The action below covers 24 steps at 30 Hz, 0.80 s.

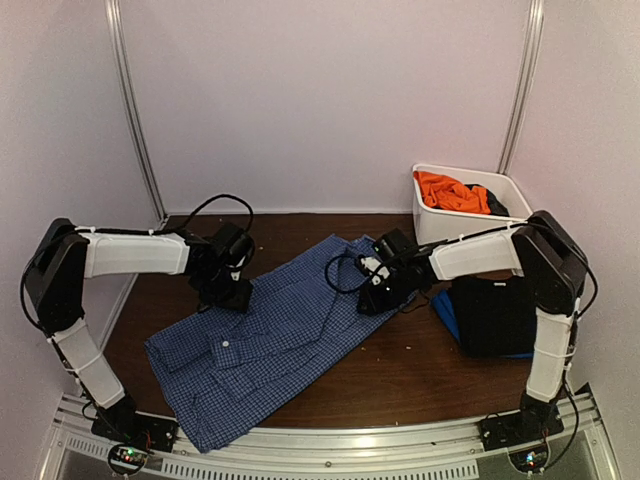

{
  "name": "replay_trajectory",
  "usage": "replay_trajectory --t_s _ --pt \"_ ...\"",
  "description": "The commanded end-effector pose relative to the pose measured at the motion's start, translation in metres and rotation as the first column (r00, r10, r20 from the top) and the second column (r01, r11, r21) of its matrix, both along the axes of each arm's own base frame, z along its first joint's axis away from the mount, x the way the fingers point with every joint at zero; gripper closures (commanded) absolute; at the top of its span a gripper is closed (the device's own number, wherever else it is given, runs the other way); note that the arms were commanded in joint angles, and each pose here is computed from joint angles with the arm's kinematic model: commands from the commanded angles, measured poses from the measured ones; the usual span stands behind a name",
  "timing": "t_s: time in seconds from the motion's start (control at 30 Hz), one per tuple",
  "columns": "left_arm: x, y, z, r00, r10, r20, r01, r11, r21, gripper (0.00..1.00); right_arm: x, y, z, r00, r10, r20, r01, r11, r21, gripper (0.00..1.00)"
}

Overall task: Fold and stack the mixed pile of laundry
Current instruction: Rotate the 1/3-folded shirt at the center of the board.

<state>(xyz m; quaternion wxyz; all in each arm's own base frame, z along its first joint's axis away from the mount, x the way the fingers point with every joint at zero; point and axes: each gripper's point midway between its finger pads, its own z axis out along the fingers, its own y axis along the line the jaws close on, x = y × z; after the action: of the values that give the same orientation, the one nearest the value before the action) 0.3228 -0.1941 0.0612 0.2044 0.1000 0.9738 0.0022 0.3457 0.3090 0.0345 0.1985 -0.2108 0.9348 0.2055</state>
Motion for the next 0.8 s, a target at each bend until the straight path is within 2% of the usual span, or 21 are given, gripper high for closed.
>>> replay_trajectory --t_s 0.0,0.2,0.4,0.57,0.77 --pt "0.0 0.014 -0.014 0.999 0.043 -0.015 -0.043 0.999 0.017 0.39 0.018 -0.002 -0.023 0.999 -0.035 0.016 0.036 0.997 -0.065 0.66" --pt "-0.001 0.018 0.001 0.998 0.051 0.023 -0.051 0.999 -0.012 0.37 0.053 -0.015 -0.059 0.998 -0.07 0.009 0.07 0.983 -0.172 0.7" --pt "-0.007 0.017 0.005 1.0 0.023 0.022 -0.022 0.999 -0.032 0.36 0.132 -0.018 -0.054 0.989 -0.101 0.11 0.125 0.964 -0.235 0.72" --pt "-0.022 0.008 -0.02 0.999 -0.008 -0.047 0.005 0.998 -0.069 0.4 0.189 -0.005 -0.034 0.977 -0.113 0.181 0.148 0.97 -0.195 0.72" --pt "-0.06 -0.04 -0.051 0.984 -0.133 -0.119 0.123 0.989 -0.087 0.5 0.211 0.001 -0.019 0.966 -0.12 0.23 0.157 0.976 -0.15 0.72"
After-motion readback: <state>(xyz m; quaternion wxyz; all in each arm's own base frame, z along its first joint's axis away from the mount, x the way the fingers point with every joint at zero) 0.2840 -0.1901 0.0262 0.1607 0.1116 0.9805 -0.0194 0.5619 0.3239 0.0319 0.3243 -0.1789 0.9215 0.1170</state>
